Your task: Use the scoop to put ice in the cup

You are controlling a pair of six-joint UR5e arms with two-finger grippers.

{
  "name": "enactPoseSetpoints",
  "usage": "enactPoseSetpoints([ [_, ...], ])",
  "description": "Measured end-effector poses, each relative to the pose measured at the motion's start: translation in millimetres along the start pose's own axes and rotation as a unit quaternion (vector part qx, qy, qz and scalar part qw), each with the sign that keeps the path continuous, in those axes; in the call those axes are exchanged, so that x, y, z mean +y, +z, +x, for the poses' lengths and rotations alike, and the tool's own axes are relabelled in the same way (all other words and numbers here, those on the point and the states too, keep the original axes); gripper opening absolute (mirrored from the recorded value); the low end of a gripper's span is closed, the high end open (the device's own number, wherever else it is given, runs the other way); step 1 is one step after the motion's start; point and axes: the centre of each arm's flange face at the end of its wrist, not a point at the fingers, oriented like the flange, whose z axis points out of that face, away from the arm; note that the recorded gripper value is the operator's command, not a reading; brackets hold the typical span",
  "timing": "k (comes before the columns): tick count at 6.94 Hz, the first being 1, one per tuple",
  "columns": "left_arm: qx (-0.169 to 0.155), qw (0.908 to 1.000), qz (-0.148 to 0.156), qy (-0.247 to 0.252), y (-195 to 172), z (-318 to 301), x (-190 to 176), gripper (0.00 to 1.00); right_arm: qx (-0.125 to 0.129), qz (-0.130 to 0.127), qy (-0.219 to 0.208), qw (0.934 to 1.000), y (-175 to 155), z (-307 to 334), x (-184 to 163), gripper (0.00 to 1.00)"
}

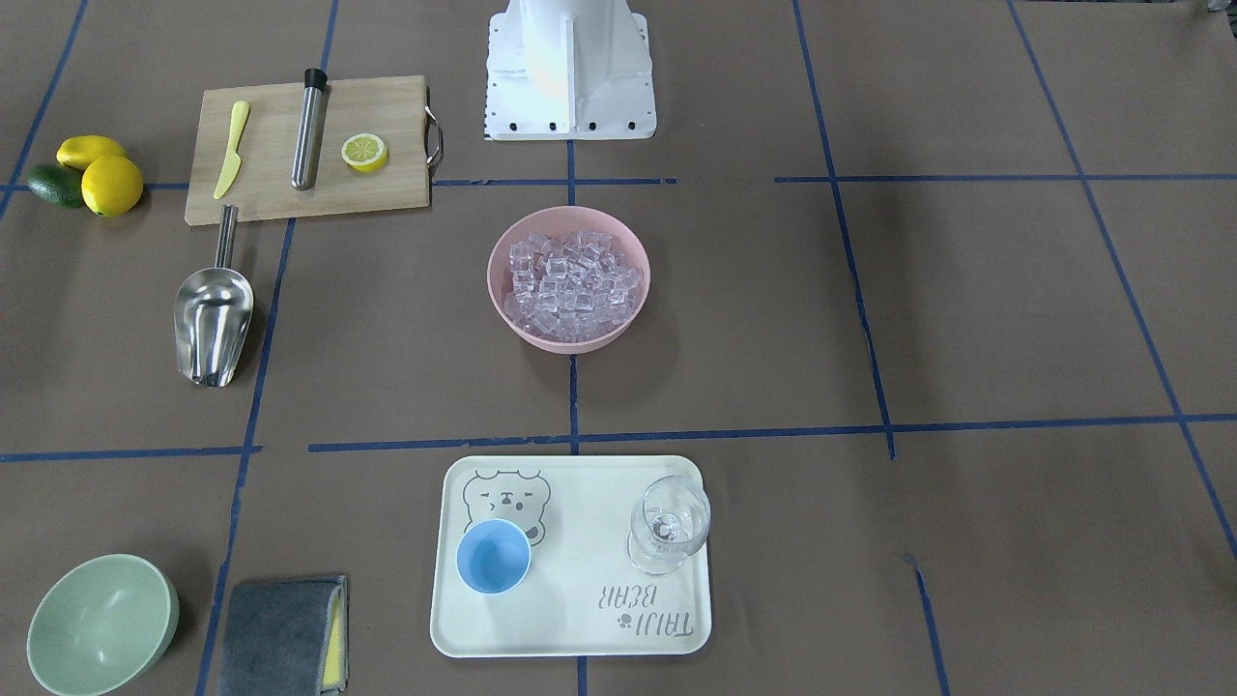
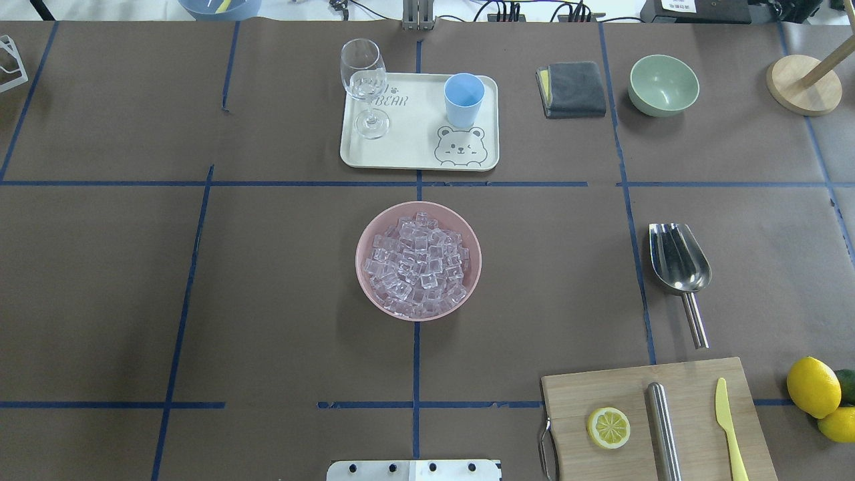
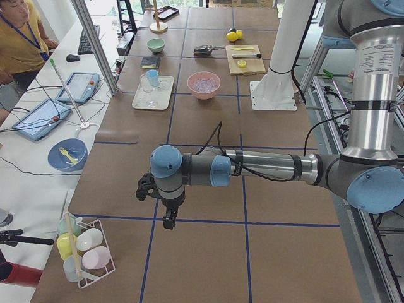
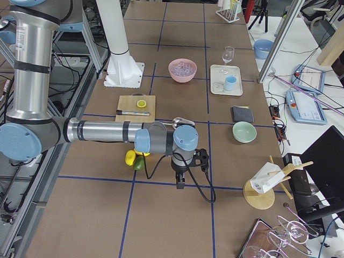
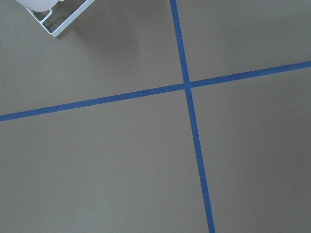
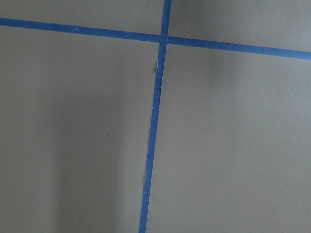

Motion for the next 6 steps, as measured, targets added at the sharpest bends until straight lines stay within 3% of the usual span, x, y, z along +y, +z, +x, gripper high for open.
enactPoseSetpoints([
  [6, -0.005, 0.9998, 0.012, 0.012, -10, 10, -13, 1.0, 0.001, 0.017, -0.015, 0.9997, -15, -13, -21, 1.0],
])
